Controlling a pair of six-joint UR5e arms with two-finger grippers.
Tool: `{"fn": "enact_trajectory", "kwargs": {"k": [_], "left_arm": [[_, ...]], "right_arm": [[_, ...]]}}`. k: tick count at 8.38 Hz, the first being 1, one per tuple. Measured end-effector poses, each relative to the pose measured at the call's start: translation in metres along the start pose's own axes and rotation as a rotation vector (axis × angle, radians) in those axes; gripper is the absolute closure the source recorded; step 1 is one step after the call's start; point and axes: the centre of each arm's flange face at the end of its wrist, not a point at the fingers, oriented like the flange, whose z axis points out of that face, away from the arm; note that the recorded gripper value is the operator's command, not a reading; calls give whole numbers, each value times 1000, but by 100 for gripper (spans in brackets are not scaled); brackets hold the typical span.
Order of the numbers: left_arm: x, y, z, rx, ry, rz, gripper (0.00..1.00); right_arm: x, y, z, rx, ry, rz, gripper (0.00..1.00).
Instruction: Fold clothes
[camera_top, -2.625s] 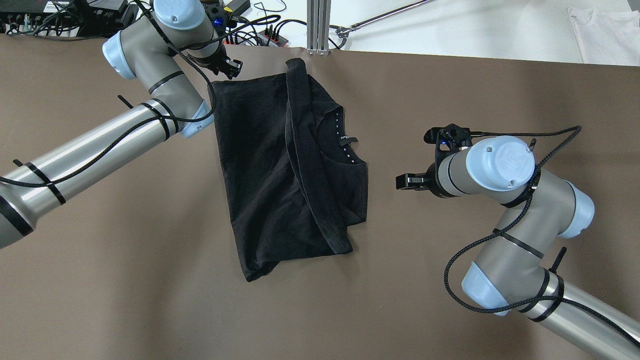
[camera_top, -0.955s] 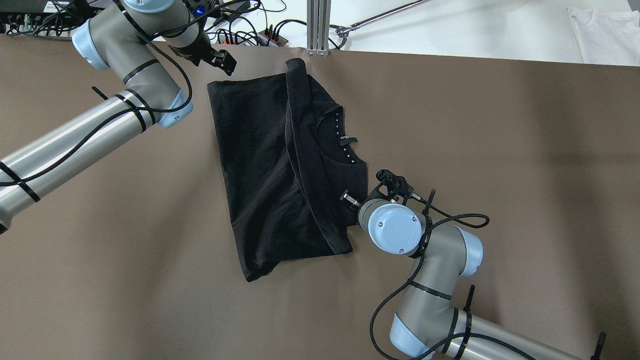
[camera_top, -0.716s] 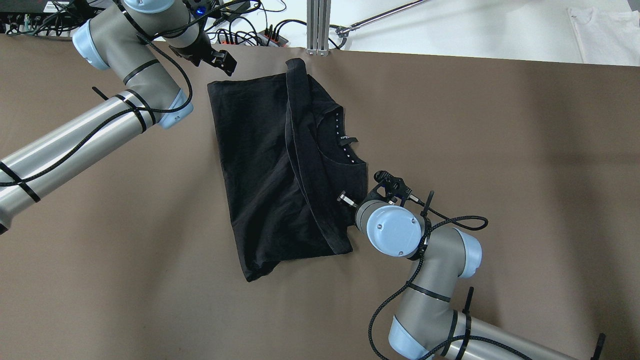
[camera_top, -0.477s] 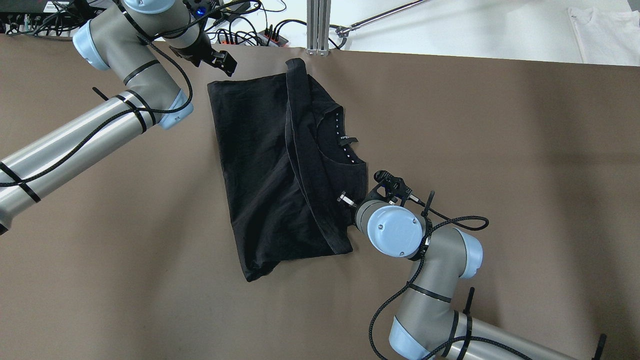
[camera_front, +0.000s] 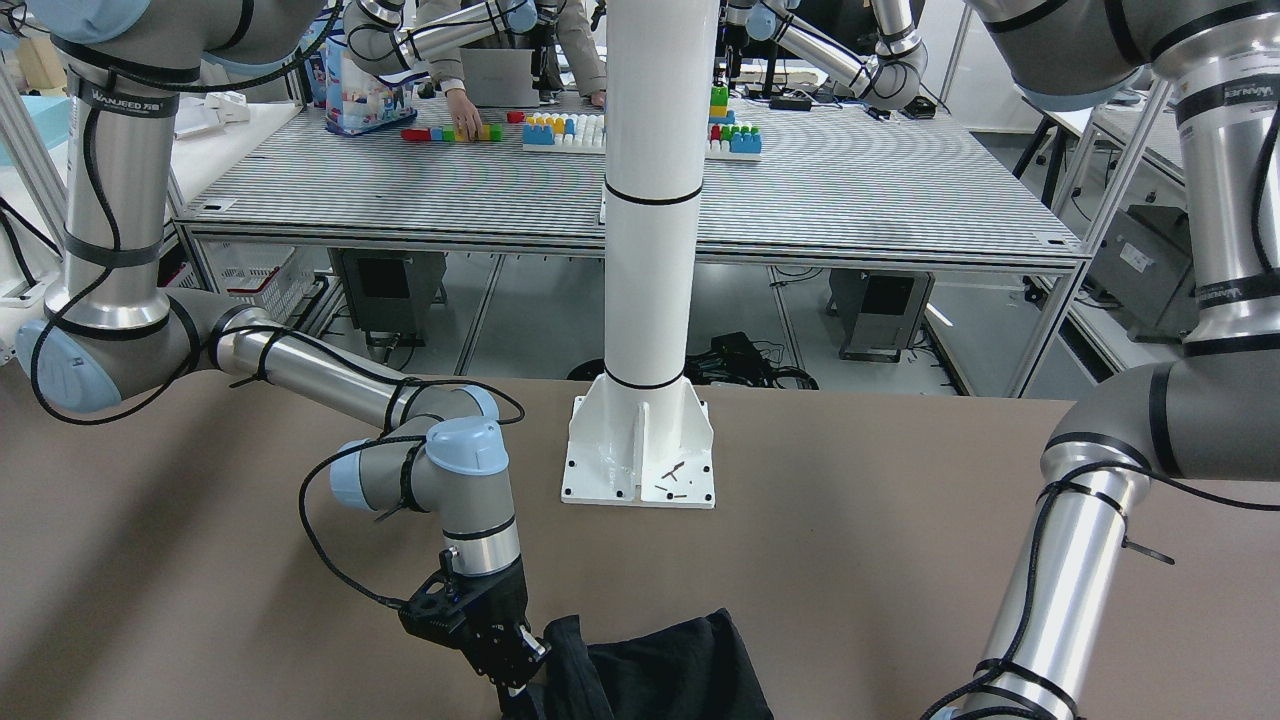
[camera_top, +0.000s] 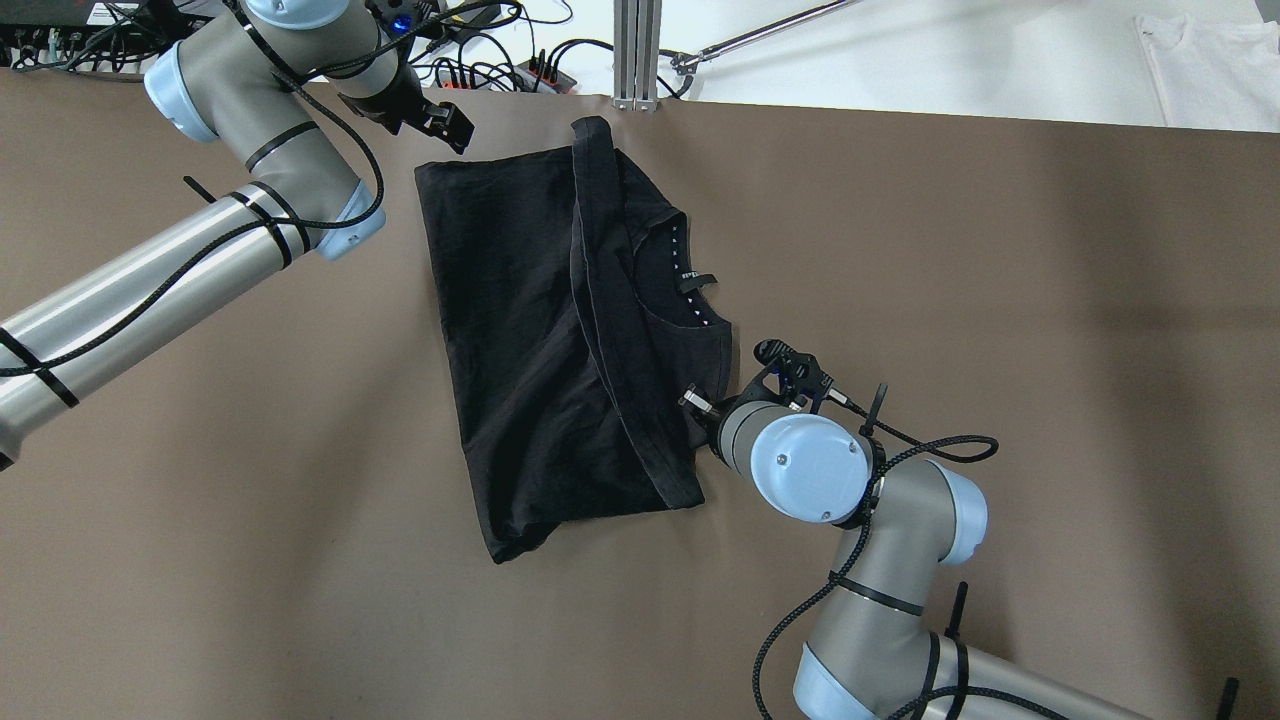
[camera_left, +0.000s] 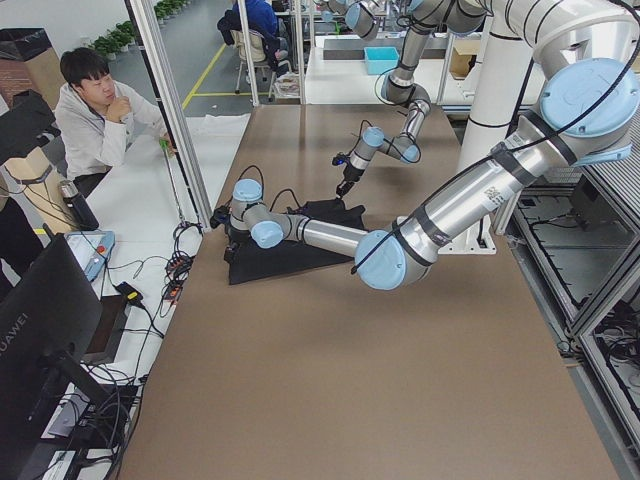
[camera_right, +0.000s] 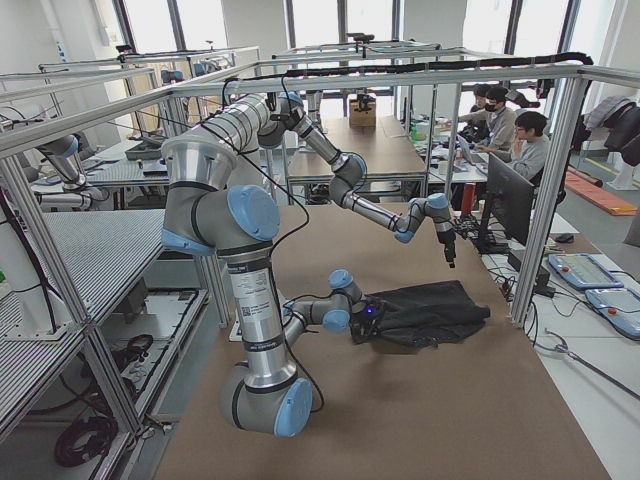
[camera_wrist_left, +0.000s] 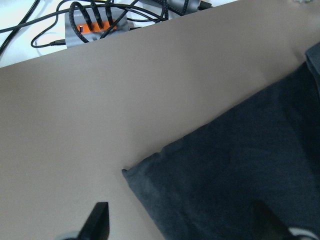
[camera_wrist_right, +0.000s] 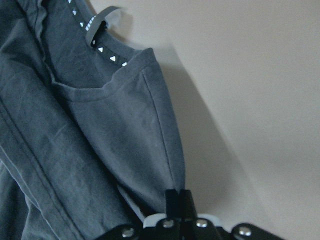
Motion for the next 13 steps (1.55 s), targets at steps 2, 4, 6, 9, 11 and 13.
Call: {"fn": "enact_trajectory", "kwargs": {"k": [2, 4, 6, 9, 11, 13], "left_arm": [[2, 3, 1, 0, 4, -8, 0], [3, 4, 1, 0, 6, -10, 0], [4, 5, 1, 1, 7, -10, 0], [4, 8, 0, 3, 10, -10, 0], [6, 9, 1, 1, 11, -9, 0], [8, 10, 2, 1, 13, -7, 0]], "right_arm": [[21, 22, -18, -37, -3, -23, 100], [29, 30, -29, -52, -9, -32, 100], [36, 45, -39, -62, -19, -45, 14], [42, 46, -42, -49, -14, -99, 6], [31, 43, -43, -32, 9, -205, 6], [-12, 42, -48, -4, 72, -310, 6]]}}
